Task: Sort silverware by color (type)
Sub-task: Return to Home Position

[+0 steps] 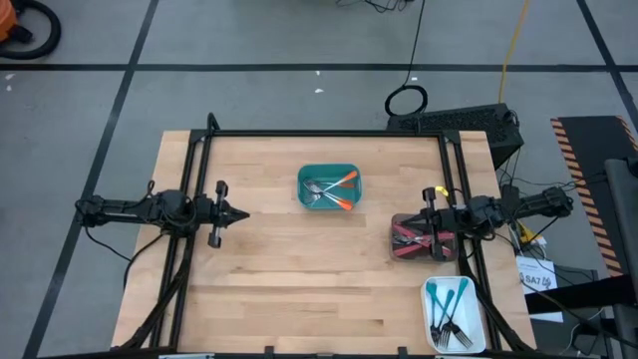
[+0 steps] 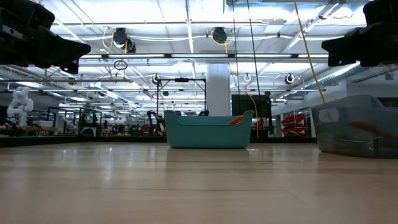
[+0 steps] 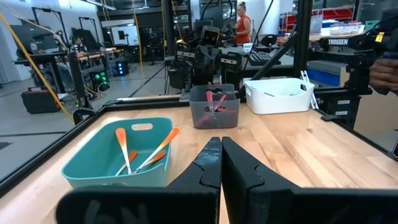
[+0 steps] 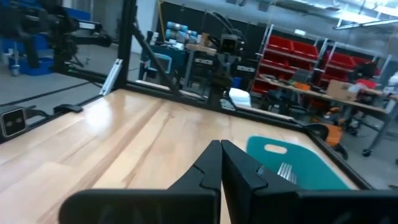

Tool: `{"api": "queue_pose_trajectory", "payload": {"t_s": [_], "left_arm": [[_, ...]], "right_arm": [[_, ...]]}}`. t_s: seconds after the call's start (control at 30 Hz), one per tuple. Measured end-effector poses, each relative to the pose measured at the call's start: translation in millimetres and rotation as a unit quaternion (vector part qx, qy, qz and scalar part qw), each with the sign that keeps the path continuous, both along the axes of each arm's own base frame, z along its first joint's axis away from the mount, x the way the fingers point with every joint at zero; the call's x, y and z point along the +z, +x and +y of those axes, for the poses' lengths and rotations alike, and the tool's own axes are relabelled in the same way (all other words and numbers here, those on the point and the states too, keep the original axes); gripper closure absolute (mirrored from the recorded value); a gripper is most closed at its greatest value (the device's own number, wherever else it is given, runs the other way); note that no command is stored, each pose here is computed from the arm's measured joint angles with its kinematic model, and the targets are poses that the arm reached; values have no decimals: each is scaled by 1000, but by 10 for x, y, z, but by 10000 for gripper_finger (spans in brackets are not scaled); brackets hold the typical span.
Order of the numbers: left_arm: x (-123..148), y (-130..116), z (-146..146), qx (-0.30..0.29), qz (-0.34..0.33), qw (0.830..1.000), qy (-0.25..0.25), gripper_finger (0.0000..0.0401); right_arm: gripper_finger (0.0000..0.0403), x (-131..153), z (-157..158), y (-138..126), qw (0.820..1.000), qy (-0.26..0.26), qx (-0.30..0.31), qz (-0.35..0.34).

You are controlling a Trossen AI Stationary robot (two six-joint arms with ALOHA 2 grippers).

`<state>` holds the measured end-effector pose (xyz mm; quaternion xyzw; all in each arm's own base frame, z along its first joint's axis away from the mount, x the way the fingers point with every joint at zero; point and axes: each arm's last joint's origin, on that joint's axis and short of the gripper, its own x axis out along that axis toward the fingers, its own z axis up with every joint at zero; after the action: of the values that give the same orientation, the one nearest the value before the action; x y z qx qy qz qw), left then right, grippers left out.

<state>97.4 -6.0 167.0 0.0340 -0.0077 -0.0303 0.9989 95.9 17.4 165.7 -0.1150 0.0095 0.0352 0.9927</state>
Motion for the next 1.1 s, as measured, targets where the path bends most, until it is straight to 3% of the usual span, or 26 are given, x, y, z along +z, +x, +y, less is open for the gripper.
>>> {"api": "queue_pose_trajectory", "payload": {"t_s": [0.53,0.73,1.1], "left_arm": [[0,0,0,0,0,1000,0,398],[1,0,0,0,0,1000,0,398],[0,0,0,0,0,1000,-1,398]], "right_arm": [[403,-36,-35,25,1000,-18,2,20],[403,-37,-34,28,1000,1,1,22],[403,27,-35,30,1000,5,-1,-10]]}}
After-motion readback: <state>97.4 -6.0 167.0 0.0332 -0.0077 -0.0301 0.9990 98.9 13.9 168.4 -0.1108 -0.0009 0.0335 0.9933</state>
